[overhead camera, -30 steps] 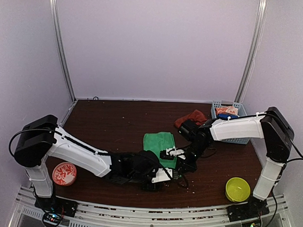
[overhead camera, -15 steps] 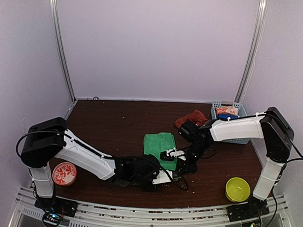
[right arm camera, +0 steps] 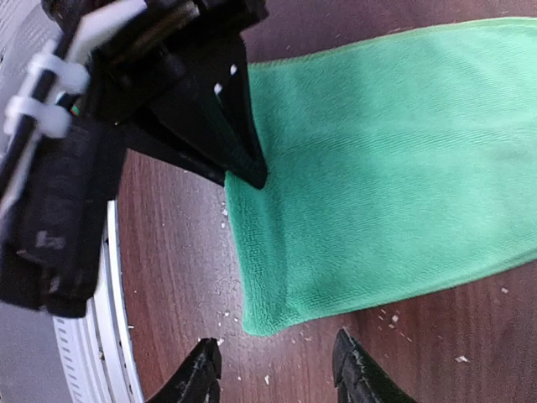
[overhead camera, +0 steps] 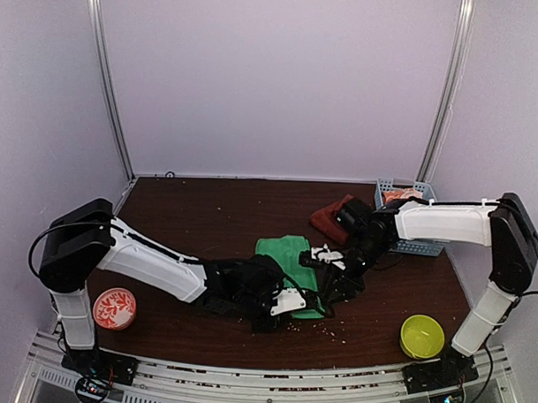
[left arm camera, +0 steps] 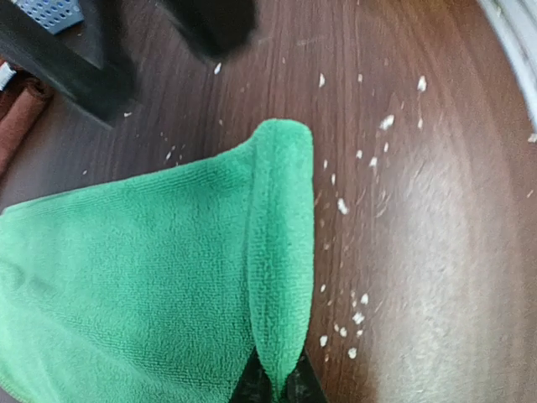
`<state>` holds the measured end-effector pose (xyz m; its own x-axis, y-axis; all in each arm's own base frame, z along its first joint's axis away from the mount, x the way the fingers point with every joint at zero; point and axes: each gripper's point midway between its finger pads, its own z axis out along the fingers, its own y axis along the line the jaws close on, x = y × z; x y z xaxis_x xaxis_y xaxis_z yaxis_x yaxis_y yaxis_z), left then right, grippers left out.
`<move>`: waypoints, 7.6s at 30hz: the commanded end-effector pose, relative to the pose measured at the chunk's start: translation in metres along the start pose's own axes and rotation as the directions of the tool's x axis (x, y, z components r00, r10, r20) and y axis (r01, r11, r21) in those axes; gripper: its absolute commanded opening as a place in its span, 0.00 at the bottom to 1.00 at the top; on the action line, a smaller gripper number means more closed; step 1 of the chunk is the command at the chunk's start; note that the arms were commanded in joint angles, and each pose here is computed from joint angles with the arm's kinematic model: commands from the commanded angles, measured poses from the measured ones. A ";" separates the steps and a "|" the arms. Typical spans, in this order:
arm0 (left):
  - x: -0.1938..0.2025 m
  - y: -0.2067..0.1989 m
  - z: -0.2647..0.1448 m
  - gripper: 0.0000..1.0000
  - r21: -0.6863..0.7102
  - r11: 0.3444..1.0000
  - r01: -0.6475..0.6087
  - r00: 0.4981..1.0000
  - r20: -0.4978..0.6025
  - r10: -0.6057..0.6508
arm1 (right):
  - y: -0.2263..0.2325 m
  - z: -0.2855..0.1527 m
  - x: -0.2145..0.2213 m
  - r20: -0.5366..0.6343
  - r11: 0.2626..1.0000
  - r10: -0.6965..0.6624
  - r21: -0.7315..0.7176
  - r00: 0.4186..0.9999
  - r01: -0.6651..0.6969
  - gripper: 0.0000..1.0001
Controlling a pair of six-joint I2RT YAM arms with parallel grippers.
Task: Roll the towels
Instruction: Pick up the towel from the center of the board, then roll the towel at the center of the board.
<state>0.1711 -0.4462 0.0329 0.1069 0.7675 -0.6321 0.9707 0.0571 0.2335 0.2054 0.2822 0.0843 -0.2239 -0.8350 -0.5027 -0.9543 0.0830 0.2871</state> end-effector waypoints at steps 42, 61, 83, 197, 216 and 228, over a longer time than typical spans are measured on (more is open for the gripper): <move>0.043 0.010 0.046 0.05 0.563 0.420 0.711 0.670 -0.362 -0.649 | -0.008 0.047 -0.017 -0.186 0.739 -0.435 0.485 0.881 0.467 0.39; 0.026 0.051 -0.001 0.37 0.461 0.538 0.706 0.679 -0.223 -0.700 | 0.013 0.089 0.019 -0.284 0.871 -0.402 0.176 0.870 0.460 0.01; -0.030 0.033 -0.162 0.58 -0.174 0.962 0.210 0.949 0.272 -0.158 | -0.003 0.092 0.018 -0.304 0.938 0.144 -0.260 0.942 -0.228 0.00; 0.051 -0.033 0.021 0.01 0.526 0.507 0.683 0.701 -0.276 -0.658 | 0.010 0.078 -0.001 -0.364 0.736 -0.477 0.333 0.800 0.590 0.34; 0.049 -0.032 0.019 0.02 0.524 0.519 0.675 0.710 -0.273 -0.649 | 0.006 0.078 0.009 -0.426 0.691 -0.489 0.344 0.762 0.636 0.37; 0.036 0.018 -0.031 0.51 0.308 0.685 0.660 0.743 -0.136 -0.655 | 0.050 0.090 0.040 -0.436 0.819 -0.504 0.033 0.745 0.573 0.00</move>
<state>0.1648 -0.4328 0.0354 -0.5644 0.6154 -0.5502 0.7692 0.1502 -0.6210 0.1813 0.3349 0.0276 0.4065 -0.8896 -0.2085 -0.8744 -0.3125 -0.3713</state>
